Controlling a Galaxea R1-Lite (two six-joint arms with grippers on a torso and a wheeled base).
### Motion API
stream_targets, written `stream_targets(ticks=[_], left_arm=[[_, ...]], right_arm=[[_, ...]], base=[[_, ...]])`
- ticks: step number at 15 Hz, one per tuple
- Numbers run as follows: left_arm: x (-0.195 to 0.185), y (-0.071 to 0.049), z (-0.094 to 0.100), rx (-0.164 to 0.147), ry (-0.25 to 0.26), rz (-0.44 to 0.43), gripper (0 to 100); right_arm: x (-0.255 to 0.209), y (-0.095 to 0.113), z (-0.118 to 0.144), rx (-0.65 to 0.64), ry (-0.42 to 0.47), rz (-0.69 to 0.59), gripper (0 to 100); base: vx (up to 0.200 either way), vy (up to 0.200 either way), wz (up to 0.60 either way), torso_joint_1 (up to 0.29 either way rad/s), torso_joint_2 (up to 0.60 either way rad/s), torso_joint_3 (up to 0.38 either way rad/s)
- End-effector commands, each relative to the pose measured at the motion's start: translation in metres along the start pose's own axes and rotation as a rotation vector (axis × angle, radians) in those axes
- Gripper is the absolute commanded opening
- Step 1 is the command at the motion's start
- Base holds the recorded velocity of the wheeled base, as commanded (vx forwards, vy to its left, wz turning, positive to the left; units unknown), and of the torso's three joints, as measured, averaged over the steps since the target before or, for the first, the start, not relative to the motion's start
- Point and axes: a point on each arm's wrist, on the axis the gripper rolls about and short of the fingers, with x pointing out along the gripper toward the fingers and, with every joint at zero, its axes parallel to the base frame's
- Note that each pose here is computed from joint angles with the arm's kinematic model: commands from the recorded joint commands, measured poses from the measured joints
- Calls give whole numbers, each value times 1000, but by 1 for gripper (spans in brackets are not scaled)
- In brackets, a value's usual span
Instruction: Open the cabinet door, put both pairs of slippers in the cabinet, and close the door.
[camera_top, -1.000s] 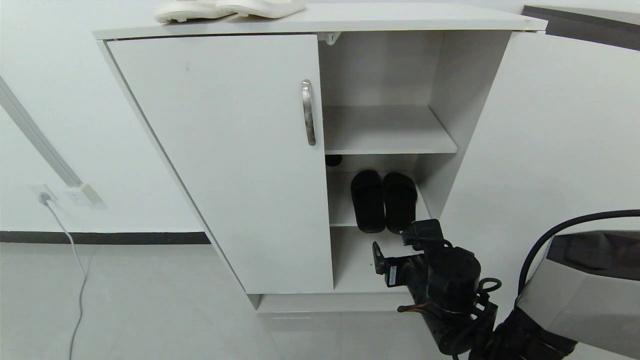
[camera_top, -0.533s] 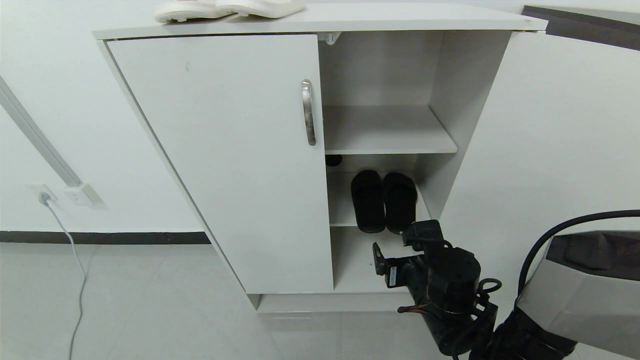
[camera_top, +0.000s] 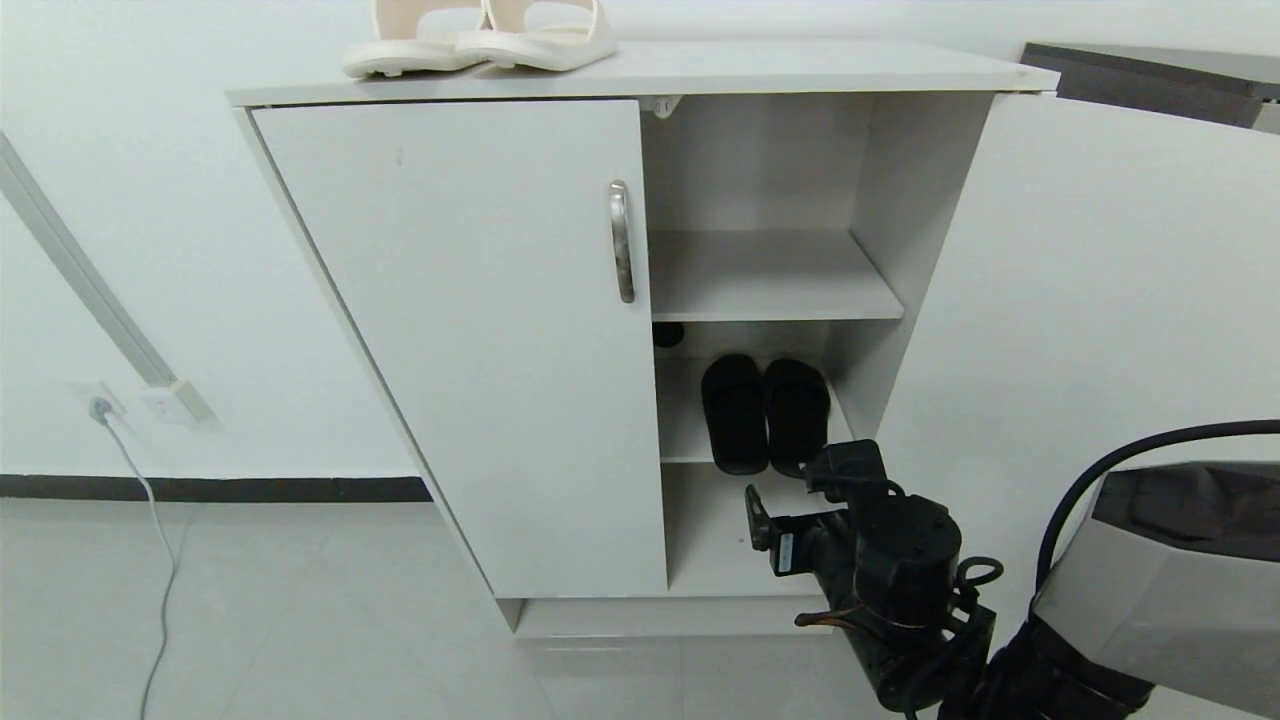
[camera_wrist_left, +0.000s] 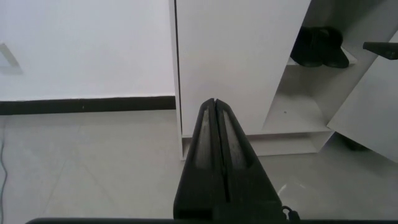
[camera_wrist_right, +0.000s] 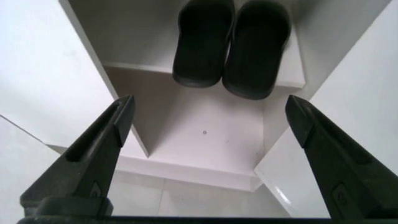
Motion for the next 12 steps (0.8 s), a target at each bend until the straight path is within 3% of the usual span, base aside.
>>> stream_targets(ticks=[1,5,12], left_arm=[[0,0,0,0,0,0,0],[0,0,0,0,0,2,0],[0,0,0,-3,0,2,0]], right_arm=[[0,0,0,2,-2,1,100],[-1,-1,1,-2,-16,0,100],[-1,-1,2,-6,-21,0,100]], base=[[0,0,0,7,2,193],[0,0,0,2,1,157],[0,0,0,0,0,0]])
